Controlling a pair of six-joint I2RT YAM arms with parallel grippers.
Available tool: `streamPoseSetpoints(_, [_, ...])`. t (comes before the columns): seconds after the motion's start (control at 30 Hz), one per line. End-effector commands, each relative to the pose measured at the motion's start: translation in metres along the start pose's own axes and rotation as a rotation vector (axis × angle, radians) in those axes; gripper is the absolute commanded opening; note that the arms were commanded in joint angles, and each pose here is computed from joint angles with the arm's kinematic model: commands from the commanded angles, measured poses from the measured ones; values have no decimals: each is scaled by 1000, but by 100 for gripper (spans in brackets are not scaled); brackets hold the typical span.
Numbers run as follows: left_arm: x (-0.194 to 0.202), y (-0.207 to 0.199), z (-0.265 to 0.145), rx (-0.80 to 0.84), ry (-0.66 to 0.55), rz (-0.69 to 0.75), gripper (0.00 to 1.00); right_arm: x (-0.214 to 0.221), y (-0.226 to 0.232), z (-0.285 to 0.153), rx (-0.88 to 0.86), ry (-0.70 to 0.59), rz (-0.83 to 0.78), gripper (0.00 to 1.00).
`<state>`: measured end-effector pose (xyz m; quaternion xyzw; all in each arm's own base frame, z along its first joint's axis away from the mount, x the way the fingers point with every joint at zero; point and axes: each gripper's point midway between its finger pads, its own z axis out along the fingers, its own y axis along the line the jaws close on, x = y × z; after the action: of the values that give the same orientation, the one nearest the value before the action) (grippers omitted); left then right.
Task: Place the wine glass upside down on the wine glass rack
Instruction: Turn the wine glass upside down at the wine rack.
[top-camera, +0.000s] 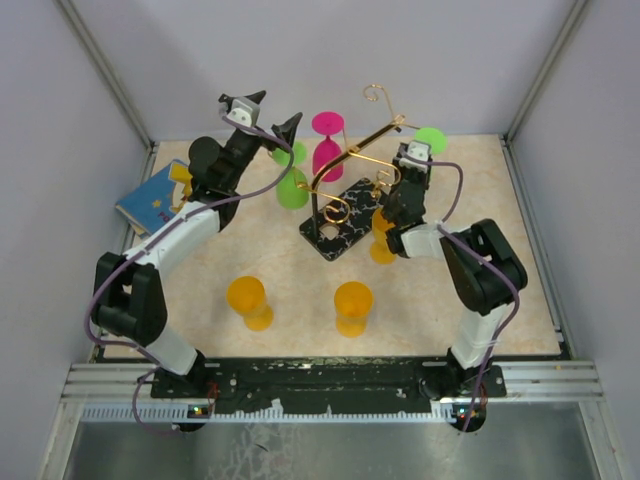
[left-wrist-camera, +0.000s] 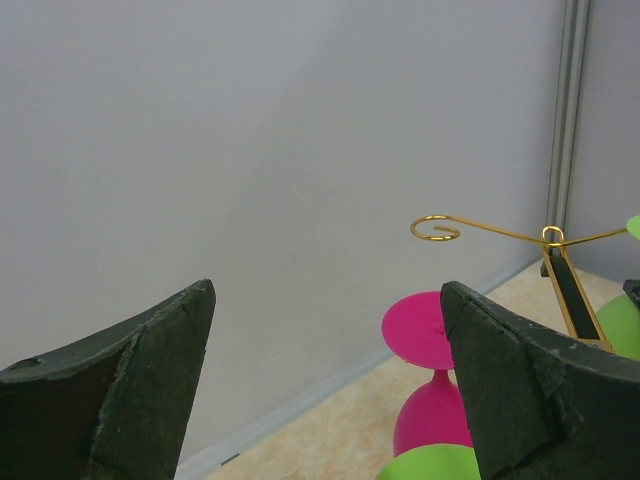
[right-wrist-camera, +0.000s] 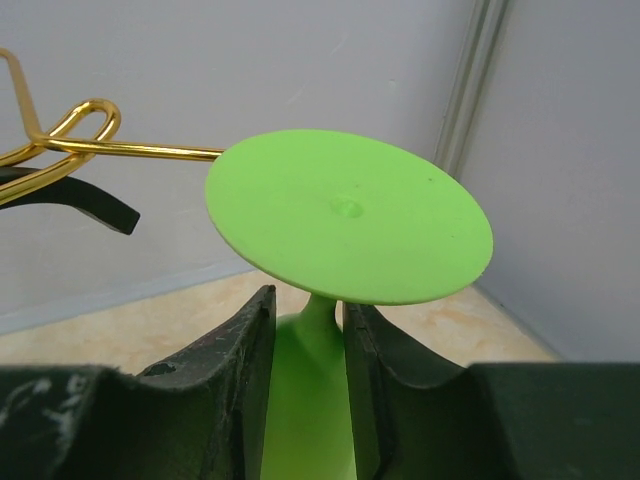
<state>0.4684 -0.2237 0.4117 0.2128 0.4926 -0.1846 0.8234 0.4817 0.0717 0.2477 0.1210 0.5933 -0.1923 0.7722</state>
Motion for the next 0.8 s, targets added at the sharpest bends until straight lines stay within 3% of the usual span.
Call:
streamPoseSetpoints(0.0, [-23, 2, -3, -5, -58, -2, 99, -12, 10, -15, -60, 8, 17, 32])
streamPoseSetpoints(0.77, [-20, -2, -2, 11, -59, -15, 99, -11, -29, -29, 49, 65, -24, 34])
